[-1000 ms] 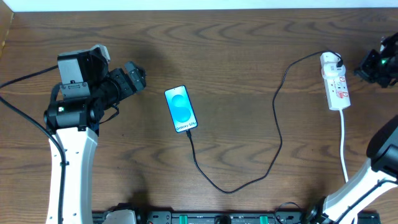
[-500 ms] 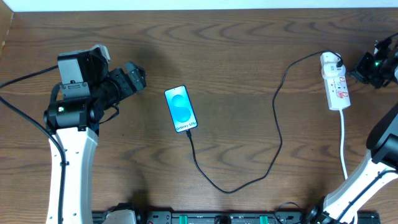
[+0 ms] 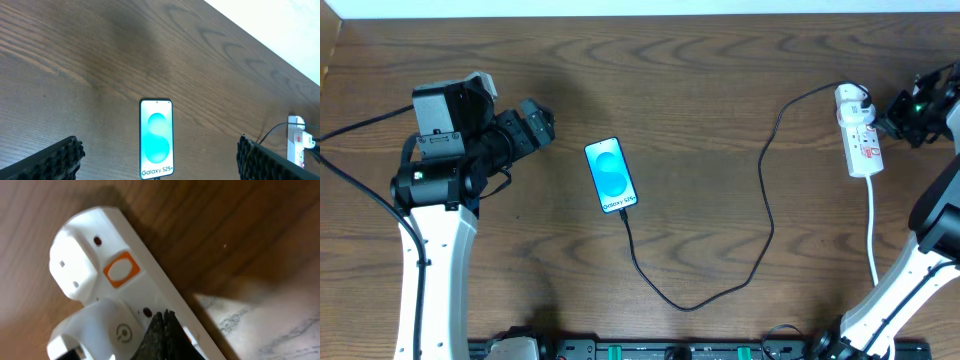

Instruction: Plug charger to phone and switch on socket

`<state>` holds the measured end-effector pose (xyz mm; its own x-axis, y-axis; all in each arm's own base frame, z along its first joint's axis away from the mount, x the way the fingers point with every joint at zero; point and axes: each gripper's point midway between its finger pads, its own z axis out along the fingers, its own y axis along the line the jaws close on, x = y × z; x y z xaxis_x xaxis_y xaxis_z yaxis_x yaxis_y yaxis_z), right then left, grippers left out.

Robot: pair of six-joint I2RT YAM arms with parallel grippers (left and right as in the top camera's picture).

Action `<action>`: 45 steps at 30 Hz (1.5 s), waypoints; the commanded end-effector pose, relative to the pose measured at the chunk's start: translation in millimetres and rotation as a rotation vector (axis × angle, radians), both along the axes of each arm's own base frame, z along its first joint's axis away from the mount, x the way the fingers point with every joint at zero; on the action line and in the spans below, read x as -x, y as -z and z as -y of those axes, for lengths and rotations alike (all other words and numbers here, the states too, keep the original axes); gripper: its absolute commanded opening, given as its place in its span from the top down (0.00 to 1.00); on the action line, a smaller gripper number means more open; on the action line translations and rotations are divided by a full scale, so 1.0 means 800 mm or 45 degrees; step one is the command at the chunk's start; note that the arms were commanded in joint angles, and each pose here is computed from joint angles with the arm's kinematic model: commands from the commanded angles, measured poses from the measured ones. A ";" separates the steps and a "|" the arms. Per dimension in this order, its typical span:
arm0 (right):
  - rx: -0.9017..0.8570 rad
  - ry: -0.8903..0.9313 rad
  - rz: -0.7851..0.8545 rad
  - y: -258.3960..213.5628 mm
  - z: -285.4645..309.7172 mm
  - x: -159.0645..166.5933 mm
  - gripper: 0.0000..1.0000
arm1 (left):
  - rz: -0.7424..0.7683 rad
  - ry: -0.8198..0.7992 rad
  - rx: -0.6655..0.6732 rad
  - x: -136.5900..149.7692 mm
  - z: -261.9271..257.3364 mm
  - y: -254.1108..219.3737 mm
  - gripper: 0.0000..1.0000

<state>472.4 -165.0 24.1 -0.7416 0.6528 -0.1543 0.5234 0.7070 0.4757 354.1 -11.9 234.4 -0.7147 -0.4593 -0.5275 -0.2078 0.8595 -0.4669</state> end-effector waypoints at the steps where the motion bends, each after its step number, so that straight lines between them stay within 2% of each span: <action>1: -0.091 0.041 -0.028 0.017 -0.006 0.001 0.99 | 0.000 -0.007 -0.014 0.000 -0.003 0.000 0.01; 24: -0.146 0.017 -0.133 0.024 -0.025 0.022 0.99 | 0.000 -0.007 -0.014 0.000 -0.003 0.000 0.00; 45: -0.158 0.043 -0.209 0.030 -0.052 0.022 0.99 | 0.000 -0.007 -0.014 0.000 -0.003 0.000 0.01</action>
<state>463.5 -158.8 23.9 -0.7121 0.6993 -0.0619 0.5909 0.6447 0.4850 354.1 -11.9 234.4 -0.7147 -0.4593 -0.5275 -0.2078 0.8595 -0.4669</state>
